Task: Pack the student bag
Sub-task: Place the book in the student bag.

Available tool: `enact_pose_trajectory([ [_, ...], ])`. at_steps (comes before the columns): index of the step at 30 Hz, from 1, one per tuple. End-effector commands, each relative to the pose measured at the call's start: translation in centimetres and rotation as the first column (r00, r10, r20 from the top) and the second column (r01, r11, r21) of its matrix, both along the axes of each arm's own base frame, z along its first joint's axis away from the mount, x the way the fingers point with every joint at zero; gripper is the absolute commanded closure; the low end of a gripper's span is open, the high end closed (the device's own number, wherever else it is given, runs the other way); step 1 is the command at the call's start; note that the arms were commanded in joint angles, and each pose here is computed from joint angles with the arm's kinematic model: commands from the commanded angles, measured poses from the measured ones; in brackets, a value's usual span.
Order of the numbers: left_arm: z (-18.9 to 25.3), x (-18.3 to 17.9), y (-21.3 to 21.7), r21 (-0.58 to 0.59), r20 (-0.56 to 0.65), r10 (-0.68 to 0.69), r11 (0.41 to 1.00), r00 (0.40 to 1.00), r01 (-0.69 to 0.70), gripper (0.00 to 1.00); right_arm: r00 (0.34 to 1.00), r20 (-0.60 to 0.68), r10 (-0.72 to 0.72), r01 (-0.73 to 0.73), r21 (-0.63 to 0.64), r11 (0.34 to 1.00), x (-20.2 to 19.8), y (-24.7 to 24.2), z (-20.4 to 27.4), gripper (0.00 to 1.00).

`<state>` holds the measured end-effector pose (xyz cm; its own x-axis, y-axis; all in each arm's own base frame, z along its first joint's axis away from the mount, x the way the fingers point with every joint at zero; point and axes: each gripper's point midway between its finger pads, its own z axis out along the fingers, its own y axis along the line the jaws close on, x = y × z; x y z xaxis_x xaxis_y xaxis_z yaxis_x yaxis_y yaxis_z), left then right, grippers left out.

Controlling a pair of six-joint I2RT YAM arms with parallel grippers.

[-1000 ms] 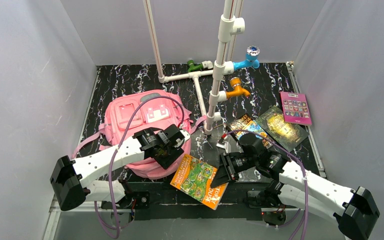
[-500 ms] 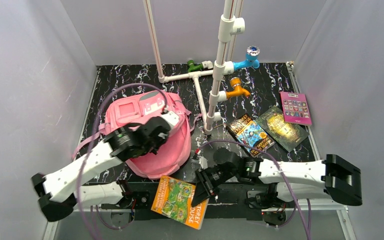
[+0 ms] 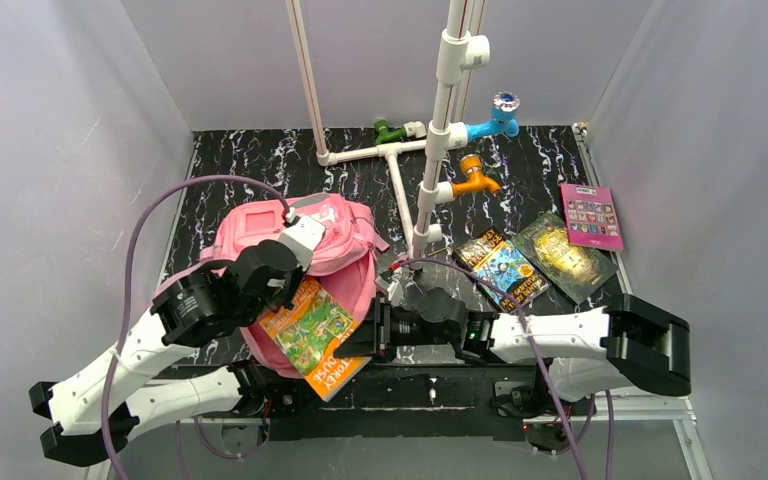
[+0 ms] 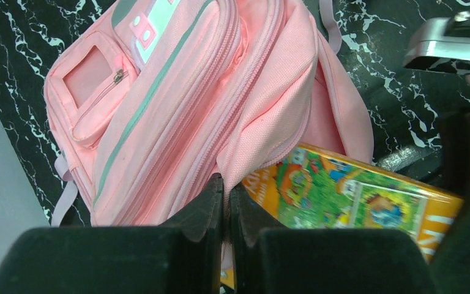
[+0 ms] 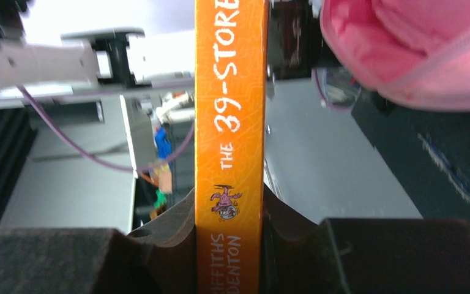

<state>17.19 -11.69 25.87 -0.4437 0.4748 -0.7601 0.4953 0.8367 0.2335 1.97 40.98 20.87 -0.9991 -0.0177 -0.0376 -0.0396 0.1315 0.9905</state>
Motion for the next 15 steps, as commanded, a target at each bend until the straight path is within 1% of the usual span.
enact_pose_trajectory([
  [1,2.7,1.1,-1.7,-0.108,0.063,0.017,0.994,0.998,-0.011,1.0,0.982,-0.082,-0.173,0.186,0.204,0.961,3.8,3.1,5.3,0.99],
  [3,3.2,1.1,-2.2,-0.125,0.06,0.005,0.992,0.998,0.002,1.0,0.966,-0.125,-0.226,0.25,0.239,0.938,5.1,3.6,5.0,0.99],
  [5,3.7,1.1,-2.5,-0.14,0.061,-0.001,0.99,0.998,0.01,1.0,0.951,-0.129,-0.281,0.306,0.268,0.913,6.5,4.0,4.6,0.99],
  [7,3.7,1.0,-2.5,-0.145,0.06,-0.006,0.989,0.998,0.014,1.0,0.94,-0.126,-0.318,0.34,0.239,0.909,8.1,4.5,3.4,0.99],
  [11,3.3,0.8,-2.5,-0.145,0.05,-0.011,0.989,0.999,0.018,1.0,0.925,-0.092,-0.37,0.381,0.276,0.883,10.0,5.4,3.6,0.99],
  [13,3.2,0.7,-2.5,-0.153,0.046,-0.013,0.988,0.999,0.02,1.0,0.902,-0.07,-0.425,0.429,0.246,0.869,10.9,5.1,3.0,0.99],
  [15,3.1,0.6,-2.5,-0.153,0.043,-0.015,0.988,0.999,0.022,1.0,0.874,-0.008,-0.486,0.48,0.17,0.86,11.8,4.1,1.7,0.99],
])
